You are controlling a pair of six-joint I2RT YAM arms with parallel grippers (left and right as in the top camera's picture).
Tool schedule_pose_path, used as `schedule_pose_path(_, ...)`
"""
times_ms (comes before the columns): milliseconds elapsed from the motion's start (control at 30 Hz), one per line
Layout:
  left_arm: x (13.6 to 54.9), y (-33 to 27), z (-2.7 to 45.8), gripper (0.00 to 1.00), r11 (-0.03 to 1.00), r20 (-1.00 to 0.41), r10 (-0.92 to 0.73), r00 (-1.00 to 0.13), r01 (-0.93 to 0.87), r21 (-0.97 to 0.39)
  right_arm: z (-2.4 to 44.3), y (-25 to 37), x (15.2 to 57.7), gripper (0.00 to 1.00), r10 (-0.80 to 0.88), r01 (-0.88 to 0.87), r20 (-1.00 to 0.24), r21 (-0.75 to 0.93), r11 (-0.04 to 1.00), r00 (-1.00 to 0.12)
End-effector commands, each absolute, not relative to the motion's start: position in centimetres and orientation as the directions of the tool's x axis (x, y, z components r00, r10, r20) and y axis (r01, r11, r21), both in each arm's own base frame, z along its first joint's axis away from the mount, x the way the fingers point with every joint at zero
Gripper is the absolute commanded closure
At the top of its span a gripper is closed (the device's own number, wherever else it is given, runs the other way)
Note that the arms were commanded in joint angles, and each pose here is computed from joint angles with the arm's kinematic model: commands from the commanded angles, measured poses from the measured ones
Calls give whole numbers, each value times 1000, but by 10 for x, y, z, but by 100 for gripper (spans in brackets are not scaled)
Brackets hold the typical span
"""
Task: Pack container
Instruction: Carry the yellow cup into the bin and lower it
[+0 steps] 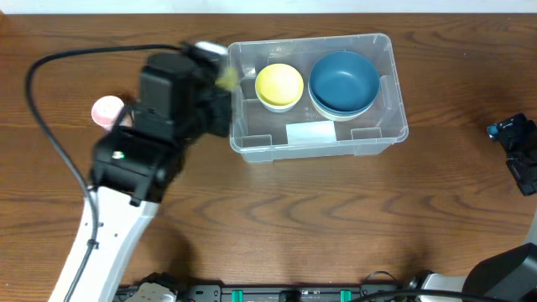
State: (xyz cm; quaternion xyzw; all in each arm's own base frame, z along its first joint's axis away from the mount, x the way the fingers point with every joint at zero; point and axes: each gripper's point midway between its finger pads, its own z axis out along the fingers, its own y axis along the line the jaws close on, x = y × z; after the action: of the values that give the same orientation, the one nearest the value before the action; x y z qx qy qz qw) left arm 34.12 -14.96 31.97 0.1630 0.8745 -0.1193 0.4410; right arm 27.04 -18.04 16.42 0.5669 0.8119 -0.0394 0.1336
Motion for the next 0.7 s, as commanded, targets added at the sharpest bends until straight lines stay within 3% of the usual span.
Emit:
schedule_pose_path(0, 343, -200, 321, 94, 858, -837, 233, -494, 510, -63, 165, -180, 270, 1, 913, 935, -263, 88, 344, -311)
schedule_pose_path(233, 348, -278, 281, 94, 733, -819, 406, -406, 679, 27, 165, -180, 270, 1, 913, 935, -263, 88, 344, -312)
schedule_pose_path(467, 350, -298, 204, 94, 699, -688, 528, -497, 715, 20, 165, -180, 270, 1, 913, 935, -263, 88, 345, -312)
schedule_pose_path(667, 349, -298, 166, 94, 695, -609, 574, -548, 719, 10, 165, -180, 270, 1, 913, 935, -263, 88, 345, -312)
